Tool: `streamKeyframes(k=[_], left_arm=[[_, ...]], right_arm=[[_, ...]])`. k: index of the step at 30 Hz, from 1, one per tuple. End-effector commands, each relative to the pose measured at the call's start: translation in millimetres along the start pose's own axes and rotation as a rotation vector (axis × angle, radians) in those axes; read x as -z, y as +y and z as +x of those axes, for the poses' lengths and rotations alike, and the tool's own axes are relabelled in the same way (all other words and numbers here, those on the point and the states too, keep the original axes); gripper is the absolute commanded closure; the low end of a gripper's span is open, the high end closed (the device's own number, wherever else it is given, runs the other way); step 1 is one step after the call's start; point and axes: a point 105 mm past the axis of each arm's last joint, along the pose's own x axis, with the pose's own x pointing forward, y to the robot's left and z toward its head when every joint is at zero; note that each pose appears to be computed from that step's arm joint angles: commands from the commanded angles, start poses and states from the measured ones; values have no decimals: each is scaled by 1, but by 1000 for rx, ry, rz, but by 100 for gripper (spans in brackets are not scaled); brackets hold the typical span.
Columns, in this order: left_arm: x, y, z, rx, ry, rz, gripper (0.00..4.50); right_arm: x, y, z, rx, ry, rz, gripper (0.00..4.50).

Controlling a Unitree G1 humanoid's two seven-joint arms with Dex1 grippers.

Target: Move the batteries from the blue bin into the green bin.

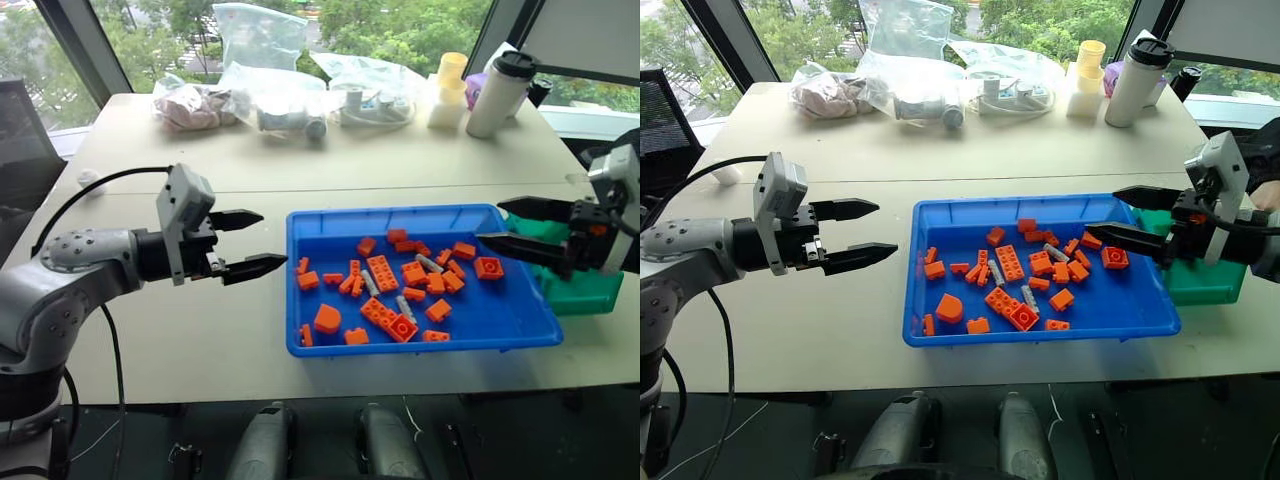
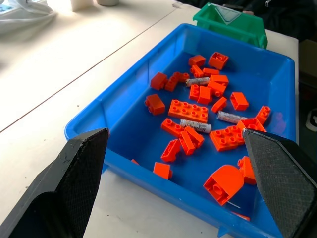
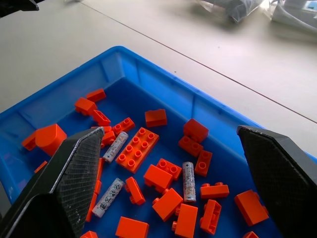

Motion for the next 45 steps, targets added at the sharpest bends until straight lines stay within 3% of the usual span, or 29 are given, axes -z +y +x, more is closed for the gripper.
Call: streamKeyframes(k=[1, 12, 22, 29, 33, 36, 45], left_arm=[[-10, 1, -5, -10, -30, 34, 0], [-2, -1, -3, 4, 1, 33, 0], [-5, 8, -8, 3, 87, 158, 0], [2, 13, -6, 91, 183, 235, 0], [7, -2, -14, 243, 272, 258, 0], [10, -6, -12, 280, 296, 293, 0], [18, -10, -1, 253, 280, 294, 0]], right_arm=[[-10, 6, 2, -9, -32, -39, 5], [-4, 6, 3, -3, -31, -28, 5], [-8, -5, -6, 31, 10, -57, 5], [12, -11, -3, 33, 214, 70, 5], [5, 17, 20, -131, 238, 118, 5], [16, 38, 44, -219, 296, -6, 5], [38, 52, 94, -303, 336, -155, 5]])
